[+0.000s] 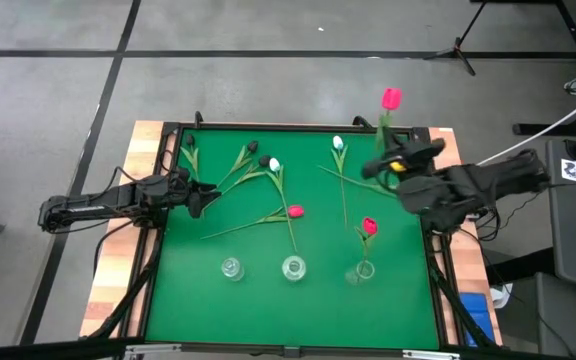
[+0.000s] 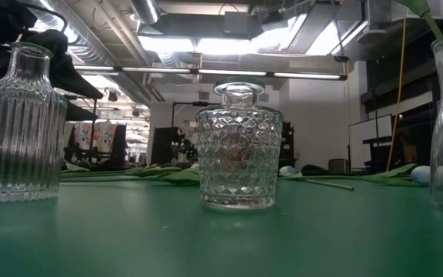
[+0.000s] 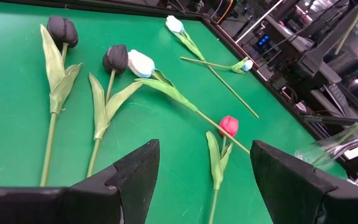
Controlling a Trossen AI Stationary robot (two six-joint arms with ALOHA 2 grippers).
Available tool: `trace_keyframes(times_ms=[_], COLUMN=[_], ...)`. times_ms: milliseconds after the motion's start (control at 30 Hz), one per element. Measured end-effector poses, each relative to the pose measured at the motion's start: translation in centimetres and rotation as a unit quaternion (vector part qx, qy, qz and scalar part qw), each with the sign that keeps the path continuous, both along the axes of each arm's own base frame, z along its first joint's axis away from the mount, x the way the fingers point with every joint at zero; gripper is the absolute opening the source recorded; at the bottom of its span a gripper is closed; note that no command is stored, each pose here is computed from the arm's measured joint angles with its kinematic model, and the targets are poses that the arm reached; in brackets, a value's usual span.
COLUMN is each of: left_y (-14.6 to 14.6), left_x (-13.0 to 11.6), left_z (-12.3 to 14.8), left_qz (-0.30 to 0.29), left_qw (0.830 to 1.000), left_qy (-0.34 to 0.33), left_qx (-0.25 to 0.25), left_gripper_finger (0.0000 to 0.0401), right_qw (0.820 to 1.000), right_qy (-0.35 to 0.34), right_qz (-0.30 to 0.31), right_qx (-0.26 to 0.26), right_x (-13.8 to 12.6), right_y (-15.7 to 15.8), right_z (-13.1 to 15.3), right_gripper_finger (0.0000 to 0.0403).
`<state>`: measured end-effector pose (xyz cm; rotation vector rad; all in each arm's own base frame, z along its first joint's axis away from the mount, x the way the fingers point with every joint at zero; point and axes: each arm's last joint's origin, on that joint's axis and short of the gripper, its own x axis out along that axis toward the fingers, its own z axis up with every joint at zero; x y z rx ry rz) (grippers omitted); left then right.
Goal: Sort flowers into vase by color
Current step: Put the top pink tulip into the right transparent vase
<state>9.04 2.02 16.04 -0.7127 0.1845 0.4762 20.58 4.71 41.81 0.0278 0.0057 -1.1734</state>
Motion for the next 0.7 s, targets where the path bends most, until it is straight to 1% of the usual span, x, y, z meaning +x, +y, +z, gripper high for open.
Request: trace_keyframes(times_ms=[200, 333, 533, 633, 700], left_y=[0.0, 0.1, 0.2, 0.2, 0.2], left_x=[0.0, 0.0, -0.1, -0.1, -0.1], left_z=[0.0, 0.0, 0.0, 0.0, 0.0], left_qz=[0.006, 0.026, 0.049, 0.051, 0.055], left_qw=[1.000, 1.000, 0.999, 0.999, 0.998], left_qy=[-0.003, -0.007, -0.007, -0.008, -0.013], left_qx=[-0.007, -0.013, -0.005, -0.007, -0.018], left_gripper_finger=[0.0246, 0.0246, 0.0246, 0.0246, 0.0246], right_qw=[0.997, 0.989, 0.972, 0.959, 0.949], right_qy=[0.020, 0.042, 0.047, 0.052, 0.059], right_qz=[0.076, 0.137, 0.228, 0.275, 0.305], right_qx=[-0.010, -0.023, -0.033, -0.041, -0.048], right_x=[-3.8, -5.4, -7.1, -8.0, -8.5], right_y=[1.5, 2.9, 5.6, 7.1, 8.2], right_z=[0.8, 0.7, 0.6, 0.5, 0.3], right_gripper_finger=[0.0001, 0.0001, 0.0001, 0.0001, 0.0001])
